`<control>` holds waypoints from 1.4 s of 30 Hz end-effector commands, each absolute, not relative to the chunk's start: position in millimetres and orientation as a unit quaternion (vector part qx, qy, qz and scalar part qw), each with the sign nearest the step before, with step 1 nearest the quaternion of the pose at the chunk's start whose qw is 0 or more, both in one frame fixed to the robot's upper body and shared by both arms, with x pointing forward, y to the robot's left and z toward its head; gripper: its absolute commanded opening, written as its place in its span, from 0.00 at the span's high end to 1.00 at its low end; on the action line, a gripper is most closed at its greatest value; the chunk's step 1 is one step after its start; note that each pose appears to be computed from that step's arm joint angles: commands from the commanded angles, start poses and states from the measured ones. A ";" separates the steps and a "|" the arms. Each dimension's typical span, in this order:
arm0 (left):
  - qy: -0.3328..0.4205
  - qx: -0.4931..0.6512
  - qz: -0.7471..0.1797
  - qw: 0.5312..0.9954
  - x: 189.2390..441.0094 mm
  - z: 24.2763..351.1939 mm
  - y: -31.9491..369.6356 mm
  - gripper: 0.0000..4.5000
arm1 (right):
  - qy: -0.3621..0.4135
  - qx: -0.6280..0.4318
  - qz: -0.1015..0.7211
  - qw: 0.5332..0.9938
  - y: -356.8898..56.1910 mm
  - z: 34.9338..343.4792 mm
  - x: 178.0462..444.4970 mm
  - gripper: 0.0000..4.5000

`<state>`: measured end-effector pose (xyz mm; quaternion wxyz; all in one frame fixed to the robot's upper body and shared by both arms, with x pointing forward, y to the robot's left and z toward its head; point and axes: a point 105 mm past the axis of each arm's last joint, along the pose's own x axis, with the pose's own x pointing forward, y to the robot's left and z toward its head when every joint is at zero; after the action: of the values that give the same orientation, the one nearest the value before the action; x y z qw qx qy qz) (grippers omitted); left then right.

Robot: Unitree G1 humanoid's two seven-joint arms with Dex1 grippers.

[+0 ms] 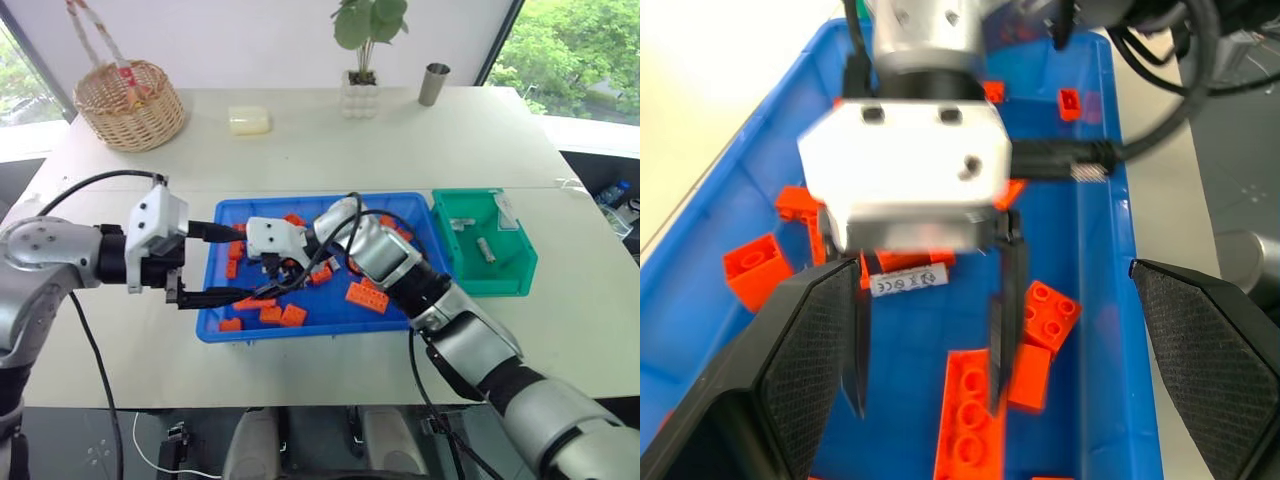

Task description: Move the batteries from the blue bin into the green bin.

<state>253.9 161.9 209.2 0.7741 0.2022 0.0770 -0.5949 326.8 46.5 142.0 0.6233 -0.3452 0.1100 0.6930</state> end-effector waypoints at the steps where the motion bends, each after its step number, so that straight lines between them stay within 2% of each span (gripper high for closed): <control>1: 0.055 0.217 -0.591 0.775 254.9 218.3 160.9 0.00 | 0.090 -0.376 0.689 0.613 34.1 158.2 332.0 0.31; 7: 0.055 0.231 -0.571 0.785 264.1 218.4 170.5 0.00 | 0.107 -0.471 0.679 0.553 -7.3 137.4 340.0 0.31; 21: 0.049 0.231 -0.571 0.786 261.5 223.1 169.3 0.00 | 0.090 -0.475 0.676 0.556 0.4 141.8 353.1 0.31; 26: 0.046 0.233 -0.572 0.785 261.4 223.5 166.4 0.00 | 0.123 -0.449 0.668 0.581 -3.8 140.1 356.9 0.31; 29: 0.045 0.232 -0.574 0.784 260.3 223.7 165.6 0.00 | 0.139 -0.406 0.660 0.617 -7.4 150.0 355.6 0.31; 32: 0.050 0.231 -0.576 0.782 259.5 222.0 167.0 0.00 | 0.161 -0.329 0.651 0.665 -6.5 167.7 347.2 0.31; 35: 0.056 0.230 -0.580 0.780 259.1 220.2 168.7 0.00 | 0.171 -0.297 0.644 0.684 -1.5 173.8 335.7 0.31; 42: 0.065 0.226 -0.583 0.778 261.6 217.0 173.5 0.00 | 0.181 -0.306 0.628 0.693 9.4 147.5 324.3 0.31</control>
<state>262.3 172.0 208.7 0.7813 0.2068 0.0773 -0.5838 326.3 0.6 139.9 0.6904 -0.2954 0.2047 0.6279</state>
